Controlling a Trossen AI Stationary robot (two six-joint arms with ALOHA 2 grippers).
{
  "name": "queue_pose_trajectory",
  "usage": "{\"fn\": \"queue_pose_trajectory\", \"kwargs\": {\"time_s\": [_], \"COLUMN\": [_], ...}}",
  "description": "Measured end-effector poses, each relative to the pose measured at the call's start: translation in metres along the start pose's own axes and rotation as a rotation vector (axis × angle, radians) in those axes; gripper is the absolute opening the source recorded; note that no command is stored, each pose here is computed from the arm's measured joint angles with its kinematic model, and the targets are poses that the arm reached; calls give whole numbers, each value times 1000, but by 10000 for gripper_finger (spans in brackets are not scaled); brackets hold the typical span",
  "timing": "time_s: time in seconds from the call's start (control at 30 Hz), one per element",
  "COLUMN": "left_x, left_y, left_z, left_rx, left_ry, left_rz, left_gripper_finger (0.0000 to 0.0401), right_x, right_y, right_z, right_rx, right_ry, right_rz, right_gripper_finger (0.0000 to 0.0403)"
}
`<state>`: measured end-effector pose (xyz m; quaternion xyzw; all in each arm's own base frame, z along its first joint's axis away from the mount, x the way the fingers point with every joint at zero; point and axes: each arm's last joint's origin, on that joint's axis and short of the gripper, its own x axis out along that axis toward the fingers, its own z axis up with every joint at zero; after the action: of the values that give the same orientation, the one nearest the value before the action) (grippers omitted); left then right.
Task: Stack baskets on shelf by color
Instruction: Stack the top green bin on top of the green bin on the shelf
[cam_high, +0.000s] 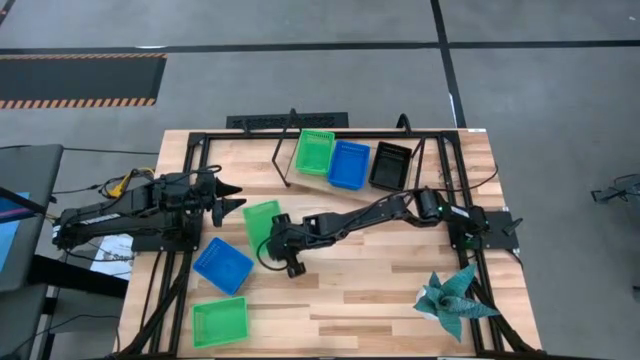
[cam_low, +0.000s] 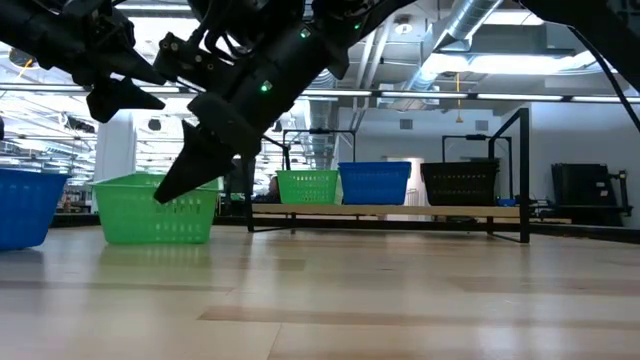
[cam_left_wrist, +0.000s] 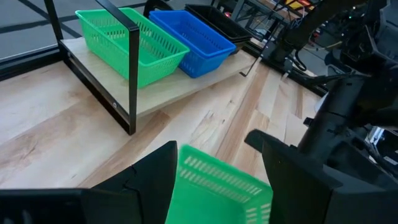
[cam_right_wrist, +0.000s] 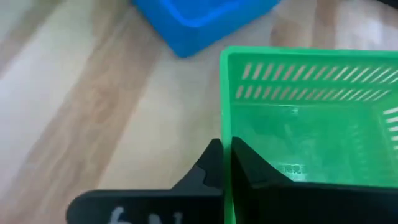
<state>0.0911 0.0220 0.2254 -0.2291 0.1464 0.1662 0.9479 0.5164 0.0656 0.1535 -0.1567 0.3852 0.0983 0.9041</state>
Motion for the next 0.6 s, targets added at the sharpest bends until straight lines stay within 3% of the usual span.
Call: {"fn": "queue_pose_trajectory", "kwargs": {"time_s": [0.17, 0.3, 0.6], "left_x": [0, 0, 0], "left_y": [0, 0, 0], "left_z": [0, 0, 0], "left_rx": [0, 4, 10], "left_ry": [0, 0, 0], "left_rz": [0, 0, 1], "left_gripper_finger": [227, 227, 227], "right_x": [-17, -61, -149], "right_y": [7, 11, -27], "right_z": [12, 37, 58], "right_rx": [-23, -41, 17], "right_ry": [-10, -53, -27], "right_rz": [-48, -139, -513], "right_gripper_finger": [7, 4, 3]}}
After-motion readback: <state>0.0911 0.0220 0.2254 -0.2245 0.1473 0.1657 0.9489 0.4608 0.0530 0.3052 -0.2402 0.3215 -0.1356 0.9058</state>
